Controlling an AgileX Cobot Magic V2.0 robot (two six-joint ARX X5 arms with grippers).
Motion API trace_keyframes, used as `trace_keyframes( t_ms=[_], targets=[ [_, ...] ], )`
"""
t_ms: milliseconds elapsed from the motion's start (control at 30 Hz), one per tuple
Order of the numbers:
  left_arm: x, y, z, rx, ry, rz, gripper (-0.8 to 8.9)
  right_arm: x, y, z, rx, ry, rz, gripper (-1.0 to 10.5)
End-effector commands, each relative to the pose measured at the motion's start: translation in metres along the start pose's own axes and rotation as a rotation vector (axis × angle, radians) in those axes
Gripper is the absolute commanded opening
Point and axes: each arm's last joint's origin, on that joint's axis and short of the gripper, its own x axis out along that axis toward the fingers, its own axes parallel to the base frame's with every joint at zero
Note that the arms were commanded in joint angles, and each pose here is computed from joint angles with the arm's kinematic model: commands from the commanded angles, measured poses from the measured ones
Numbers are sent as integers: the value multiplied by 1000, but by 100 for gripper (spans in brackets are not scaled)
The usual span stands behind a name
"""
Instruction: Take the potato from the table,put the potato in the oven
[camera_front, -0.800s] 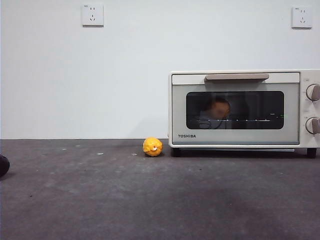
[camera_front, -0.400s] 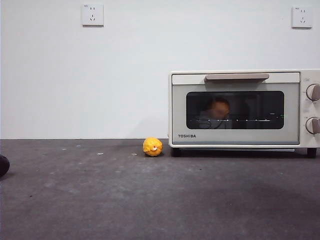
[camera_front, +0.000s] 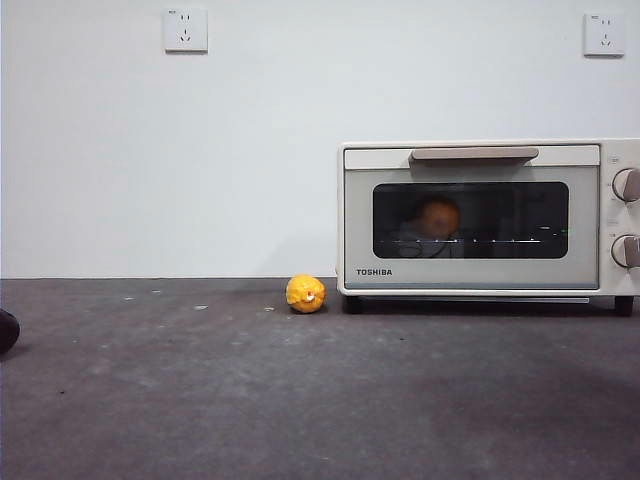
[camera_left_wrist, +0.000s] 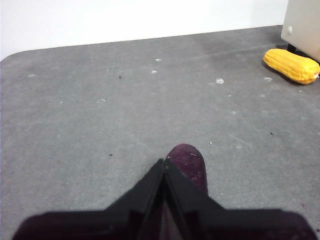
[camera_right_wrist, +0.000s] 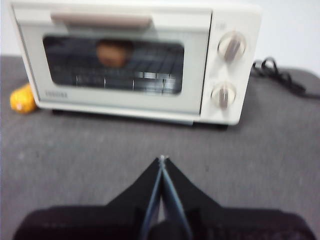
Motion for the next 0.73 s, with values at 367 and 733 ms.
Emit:
trace_keyframes(
  t_ms=[367, 733],
  targets=[
    [1, 0, -3, -5, 3, -4, -4, 1, -2, -7, -22, 45, -41, 2],
    [1, 0, -3, -5, 3, -4, -4, 1, -2, -7, -19, 44, -41, 2]
  ],
)
